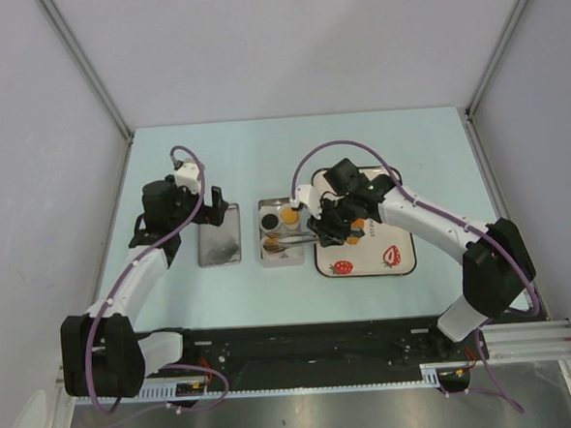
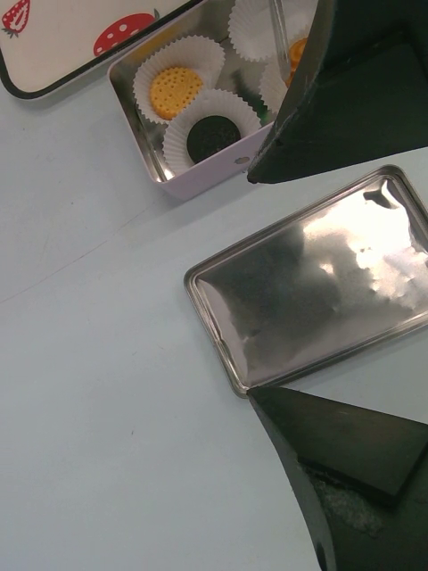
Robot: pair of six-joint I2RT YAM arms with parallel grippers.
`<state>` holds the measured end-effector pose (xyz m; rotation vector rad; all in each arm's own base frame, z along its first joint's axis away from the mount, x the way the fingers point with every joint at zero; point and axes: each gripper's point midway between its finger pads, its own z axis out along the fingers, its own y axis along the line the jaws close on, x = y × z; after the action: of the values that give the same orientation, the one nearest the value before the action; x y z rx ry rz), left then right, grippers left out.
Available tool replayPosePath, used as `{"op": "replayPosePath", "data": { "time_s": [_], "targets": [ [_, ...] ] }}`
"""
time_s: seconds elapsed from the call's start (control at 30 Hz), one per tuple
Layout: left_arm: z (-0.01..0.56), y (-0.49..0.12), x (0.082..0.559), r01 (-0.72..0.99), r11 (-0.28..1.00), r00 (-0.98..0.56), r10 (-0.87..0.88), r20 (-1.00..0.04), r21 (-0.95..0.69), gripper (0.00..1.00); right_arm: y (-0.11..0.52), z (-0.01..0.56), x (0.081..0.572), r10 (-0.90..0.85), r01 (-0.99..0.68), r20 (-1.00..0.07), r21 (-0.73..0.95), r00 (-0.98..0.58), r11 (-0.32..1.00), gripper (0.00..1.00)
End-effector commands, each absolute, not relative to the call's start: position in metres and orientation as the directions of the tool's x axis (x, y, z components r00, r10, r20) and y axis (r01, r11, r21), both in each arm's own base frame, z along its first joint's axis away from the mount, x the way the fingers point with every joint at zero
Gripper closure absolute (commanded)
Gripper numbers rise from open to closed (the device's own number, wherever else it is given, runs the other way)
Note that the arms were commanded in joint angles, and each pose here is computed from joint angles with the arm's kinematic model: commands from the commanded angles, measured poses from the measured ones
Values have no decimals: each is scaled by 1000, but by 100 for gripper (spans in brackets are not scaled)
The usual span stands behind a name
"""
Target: Pack the cookies
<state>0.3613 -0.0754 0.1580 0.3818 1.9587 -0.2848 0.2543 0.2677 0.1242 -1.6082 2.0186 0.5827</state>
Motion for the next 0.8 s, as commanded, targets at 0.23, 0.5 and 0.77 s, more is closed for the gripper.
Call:
{"op": "replayPosePath", "data": {
  "time_s": [0.23,0.5,0.77],
  "targets": [
    [181,-80,371,416,909,-314,145,-938,1,0,284,144,268,-732,-979,-668,-30,-130,201,63],
    [181,-81,371,418,908,-313,146,-938,2,0,284,146,268,-733,-978,-668,-38,-127,205,49],
    [180,-80,370,417,909,-317,148,-937,2,0,282,157,269,-725,-975,-679,-66,-113,214,46]
  ]
}}
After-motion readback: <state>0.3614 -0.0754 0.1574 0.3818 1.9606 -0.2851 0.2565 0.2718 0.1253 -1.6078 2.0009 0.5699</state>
